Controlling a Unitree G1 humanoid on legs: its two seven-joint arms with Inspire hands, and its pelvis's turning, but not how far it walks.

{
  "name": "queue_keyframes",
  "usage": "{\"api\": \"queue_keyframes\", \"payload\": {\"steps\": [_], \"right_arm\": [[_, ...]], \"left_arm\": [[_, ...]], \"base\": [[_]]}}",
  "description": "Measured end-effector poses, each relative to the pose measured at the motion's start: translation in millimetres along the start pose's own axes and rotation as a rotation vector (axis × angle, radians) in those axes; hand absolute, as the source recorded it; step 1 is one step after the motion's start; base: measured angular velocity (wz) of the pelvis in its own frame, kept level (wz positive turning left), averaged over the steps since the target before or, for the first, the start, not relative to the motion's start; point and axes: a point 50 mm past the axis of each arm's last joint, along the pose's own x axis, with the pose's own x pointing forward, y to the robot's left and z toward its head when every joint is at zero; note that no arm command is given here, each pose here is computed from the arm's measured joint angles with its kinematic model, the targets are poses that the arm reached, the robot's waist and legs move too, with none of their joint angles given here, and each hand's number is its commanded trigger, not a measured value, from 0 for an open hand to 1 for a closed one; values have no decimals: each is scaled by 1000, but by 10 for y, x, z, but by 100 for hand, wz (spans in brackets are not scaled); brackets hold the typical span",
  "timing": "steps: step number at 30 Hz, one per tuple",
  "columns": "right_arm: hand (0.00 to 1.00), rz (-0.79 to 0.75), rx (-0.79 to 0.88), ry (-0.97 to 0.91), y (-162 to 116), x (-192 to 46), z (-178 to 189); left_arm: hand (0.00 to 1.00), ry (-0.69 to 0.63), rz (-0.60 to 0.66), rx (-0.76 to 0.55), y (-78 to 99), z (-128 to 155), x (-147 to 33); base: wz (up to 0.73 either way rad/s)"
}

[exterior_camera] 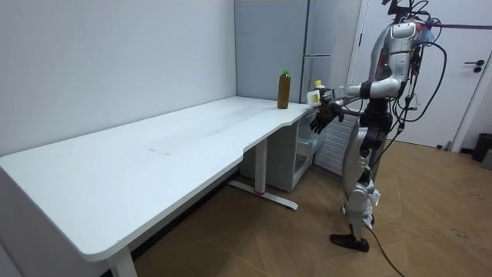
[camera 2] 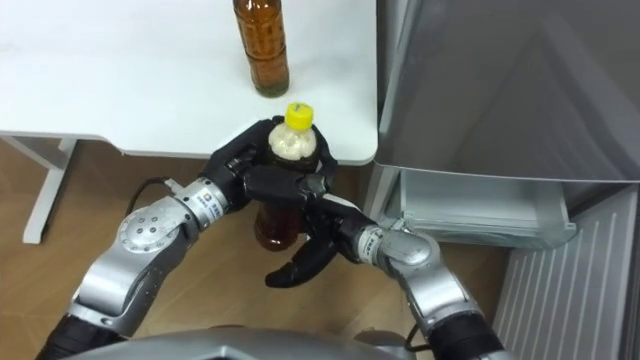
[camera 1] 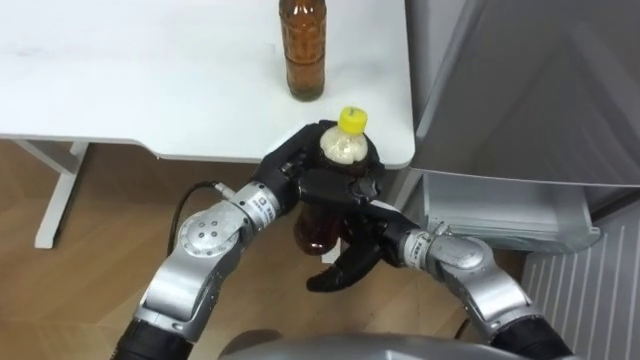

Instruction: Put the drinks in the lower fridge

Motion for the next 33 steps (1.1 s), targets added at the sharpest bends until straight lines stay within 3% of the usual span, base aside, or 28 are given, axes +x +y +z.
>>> {"api": "queue_keyframes", "payload": {"steps": [17,18,19,21,22,33], "right_arm": [[0,89,126,-82,-13,-57,22],[12,91,132,-85,-14,-61,21],[51,93,143,-91,-15,-65,20],[78,95,160,-103,-15,-69,23],[100,94,175,-112,-12,-69,24],[100,73,190,-112,-19,-83,3]], "left_arm": [[100,-23,-57,37,-57,19,4],[100,-23,-58,37,-58,19,4],[100,-22,-59,37,-58,18,4],[100,-22,-60,38,-57,18,3],[100,-23,-59,38,-56,20,2],[100,-31,-101,26,-94,24,9]], "base": [[0],[0],[0],[0],[0],[0]]}}
